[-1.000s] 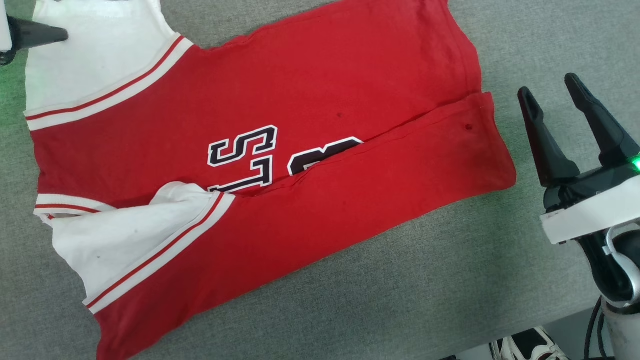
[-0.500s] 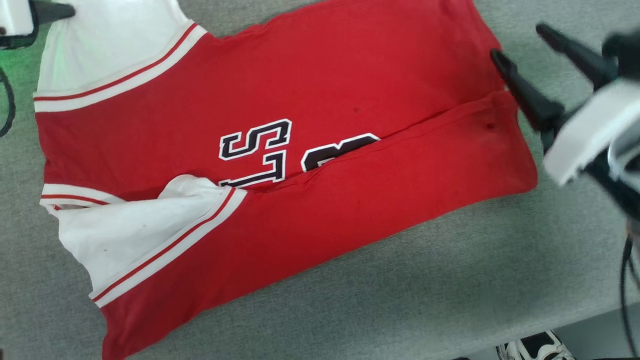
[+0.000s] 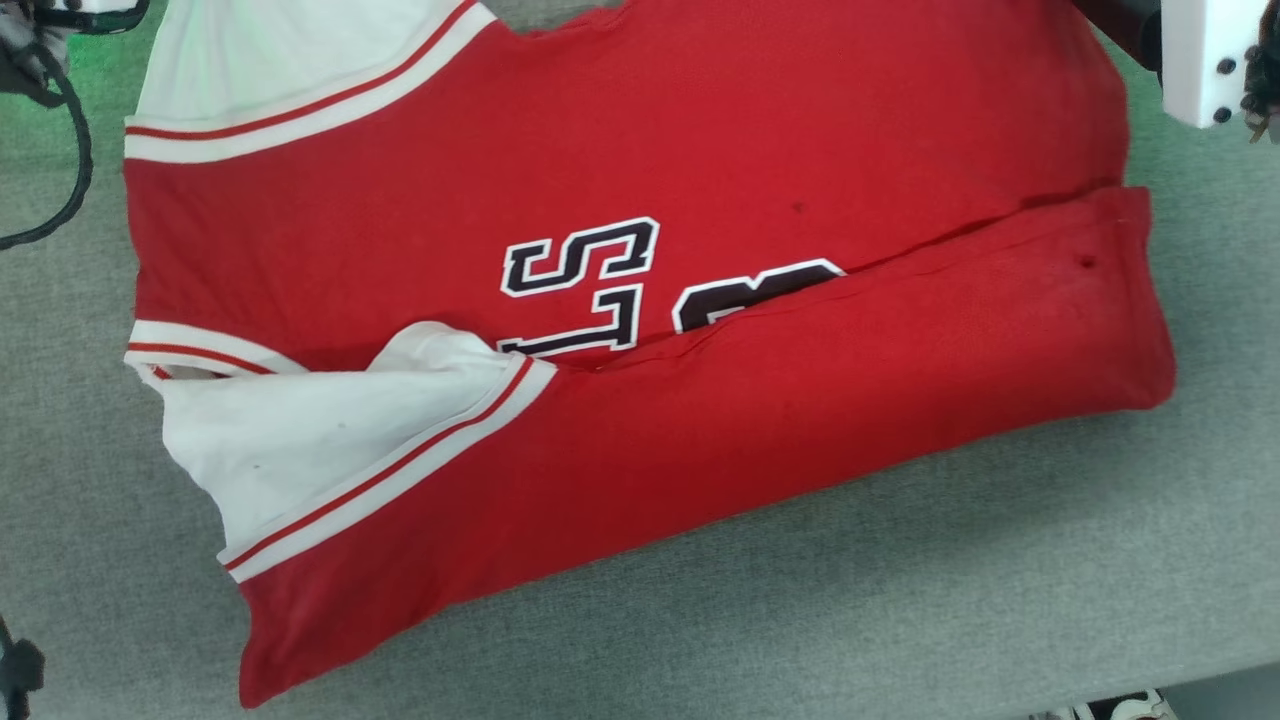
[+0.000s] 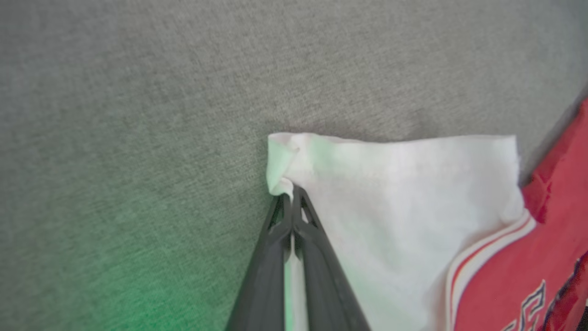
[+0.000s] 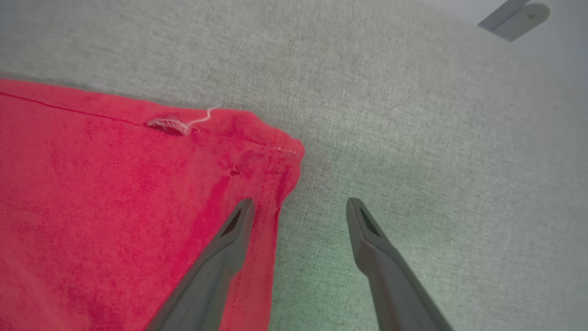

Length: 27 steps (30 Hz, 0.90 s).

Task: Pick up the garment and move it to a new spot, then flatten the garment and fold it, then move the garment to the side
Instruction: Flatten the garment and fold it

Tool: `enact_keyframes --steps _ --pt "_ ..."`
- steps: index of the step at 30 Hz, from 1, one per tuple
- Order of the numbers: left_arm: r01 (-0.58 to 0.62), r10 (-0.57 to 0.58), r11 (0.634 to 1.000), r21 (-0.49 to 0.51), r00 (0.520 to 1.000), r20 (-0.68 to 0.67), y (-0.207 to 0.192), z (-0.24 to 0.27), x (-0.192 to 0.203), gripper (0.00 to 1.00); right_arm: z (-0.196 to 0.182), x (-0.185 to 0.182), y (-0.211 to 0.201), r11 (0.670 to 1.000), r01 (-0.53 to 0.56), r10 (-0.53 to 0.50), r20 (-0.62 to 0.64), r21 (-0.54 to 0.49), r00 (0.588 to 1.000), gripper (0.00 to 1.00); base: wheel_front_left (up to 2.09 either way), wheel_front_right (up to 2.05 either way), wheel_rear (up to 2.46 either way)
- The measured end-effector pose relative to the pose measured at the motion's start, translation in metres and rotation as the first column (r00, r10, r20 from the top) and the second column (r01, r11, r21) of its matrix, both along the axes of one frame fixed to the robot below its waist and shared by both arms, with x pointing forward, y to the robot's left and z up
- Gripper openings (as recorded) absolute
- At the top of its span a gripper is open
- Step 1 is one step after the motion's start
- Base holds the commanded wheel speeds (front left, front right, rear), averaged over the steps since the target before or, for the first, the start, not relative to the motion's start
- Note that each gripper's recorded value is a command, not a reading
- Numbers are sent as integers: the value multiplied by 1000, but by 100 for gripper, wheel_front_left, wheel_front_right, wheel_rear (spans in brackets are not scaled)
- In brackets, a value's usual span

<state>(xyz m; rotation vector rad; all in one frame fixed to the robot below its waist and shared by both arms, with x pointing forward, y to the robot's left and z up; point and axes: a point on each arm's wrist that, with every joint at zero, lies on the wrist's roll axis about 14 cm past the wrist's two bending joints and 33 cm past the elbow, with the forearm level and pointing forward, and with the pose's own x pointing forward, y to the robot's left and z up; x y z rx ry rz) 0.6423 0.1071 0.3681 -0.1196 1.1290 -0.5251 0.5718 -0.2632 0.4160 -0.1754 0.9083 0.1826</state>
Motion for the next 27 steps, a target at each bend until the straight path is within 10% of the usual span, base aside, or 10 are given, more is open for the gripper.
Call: enact_keyframes --steps 10,11,12,14,27 --pt "13 -13 1000 -16 1000 18 0 -3 2 0 -33 13 14 999 -2 7 -122 34 992 100 0 0 0" --pt "13 -13 1000 -18 1000 19 0 -3 2 0 -35 13 16 999 -8 12 -135 35 991 91 0 0 0" --pt "15 -14 1000 -18 1000 22 0 -3 3 0 -37 13 17 999 -11 16 -145 37 989 48 0 0 0" --pt "17 -16 1000 -24 1000 25 -2 -3 3 0 -40 13 19 999 -11 18 -160 47 987 0 0 0 0" --pt "20 10 983 -181 986 167 -25 52 -15 0 0 19 25 992 -25 24 8 122 1000 0 0 0 0"
